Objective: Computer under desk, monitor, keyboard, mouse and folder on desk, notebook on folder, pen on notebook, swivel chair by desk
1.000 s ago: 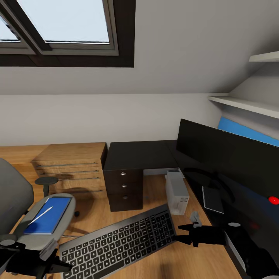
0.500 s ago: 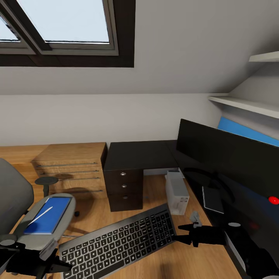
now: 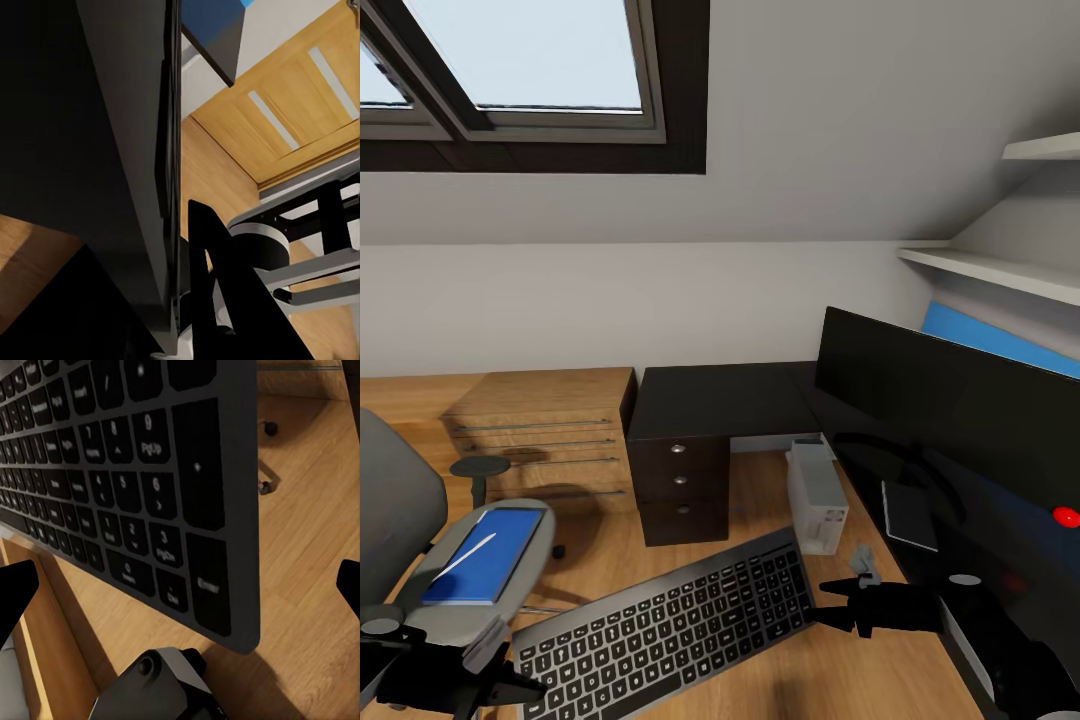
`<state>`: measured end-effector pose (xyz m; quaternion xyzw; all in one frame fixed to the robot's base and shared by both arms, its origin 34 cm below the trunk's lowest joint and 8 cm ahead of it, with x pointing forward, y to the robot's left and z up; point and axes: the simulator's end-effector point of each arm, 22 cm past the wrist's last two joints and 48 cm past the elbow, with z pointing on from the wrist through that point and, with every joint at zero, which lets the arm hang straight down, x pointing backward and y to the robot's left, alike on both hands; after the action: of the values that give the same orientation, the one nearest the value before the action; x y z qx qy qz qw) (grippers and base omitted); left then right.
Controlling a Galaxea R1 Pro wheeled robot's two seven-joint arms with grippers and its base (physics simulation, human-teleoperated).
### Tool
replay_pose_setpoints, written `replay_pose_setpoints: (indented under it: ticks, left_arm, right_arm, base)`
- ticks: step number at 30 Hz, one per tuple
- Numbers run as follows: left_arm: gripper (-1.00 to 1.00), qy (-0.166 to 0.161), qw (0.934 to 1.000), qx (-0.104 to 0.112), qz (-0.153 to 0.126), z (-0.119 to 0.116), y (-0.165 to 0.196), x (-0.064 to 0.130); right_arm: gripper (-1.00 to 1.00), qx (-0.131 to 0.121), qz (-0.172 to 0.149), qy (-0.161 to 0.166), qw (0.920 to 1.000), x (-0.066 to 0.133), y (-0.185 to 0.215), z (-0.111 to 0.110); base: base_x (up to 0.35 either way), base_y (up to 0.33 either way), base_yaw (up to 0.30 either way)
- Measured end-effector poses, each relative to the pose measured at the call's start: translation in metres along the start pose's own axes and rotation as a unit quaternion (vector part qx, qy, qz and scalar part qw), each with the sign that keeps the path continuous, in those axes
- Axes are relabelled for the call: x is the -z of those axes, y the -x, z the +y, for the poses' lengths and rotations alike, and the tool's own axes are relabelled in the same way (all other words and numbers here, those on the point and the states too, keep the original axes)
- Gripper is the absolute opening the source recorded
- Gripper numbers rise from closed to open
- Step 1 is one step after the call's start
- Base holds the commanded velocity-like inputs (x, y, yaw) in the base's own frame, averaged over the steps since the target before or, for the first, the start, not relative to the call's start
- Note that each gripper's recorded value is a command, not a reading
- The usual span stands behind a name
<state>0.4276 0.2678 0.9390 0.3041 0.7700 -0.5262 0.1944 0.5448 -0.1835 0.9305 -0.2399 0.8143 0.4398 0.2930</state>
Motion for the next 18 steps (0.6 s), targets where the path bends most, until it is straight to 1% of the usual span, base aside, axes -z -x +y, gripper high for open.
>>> replay_pose_setpoints:
  ticks: [7,14,18]
  left_arm:
    - [-1.00,0.000,1.0000,-0.001,0.000,0.0000,0.0001,0.0000]
    - [-1.00,-0.001,0.9999,-0.011,-0.001,-0.0006,0.0003,0.0000]
    - [-1.00,-0.013,0.9998,-0.012,0.000,-0.0058,-0.0003,-0.0006]
  right_arm:
    - [1.00,0.000,0.000,0.000,1.0000,0.0000,0.0000,0.0000]
    - [1.00,0.001,0.000,0.000,1.0000,0.0000,0.0001,0.0000]
    - [1.00,0.001,0.000,0.000,1.0000,0.0000,0.0001,0.0000]
  base:
    - [0.000,0.000,0.000]
    - [0.000,0.000,0.000]
    - [0.007,0.000,0.000]
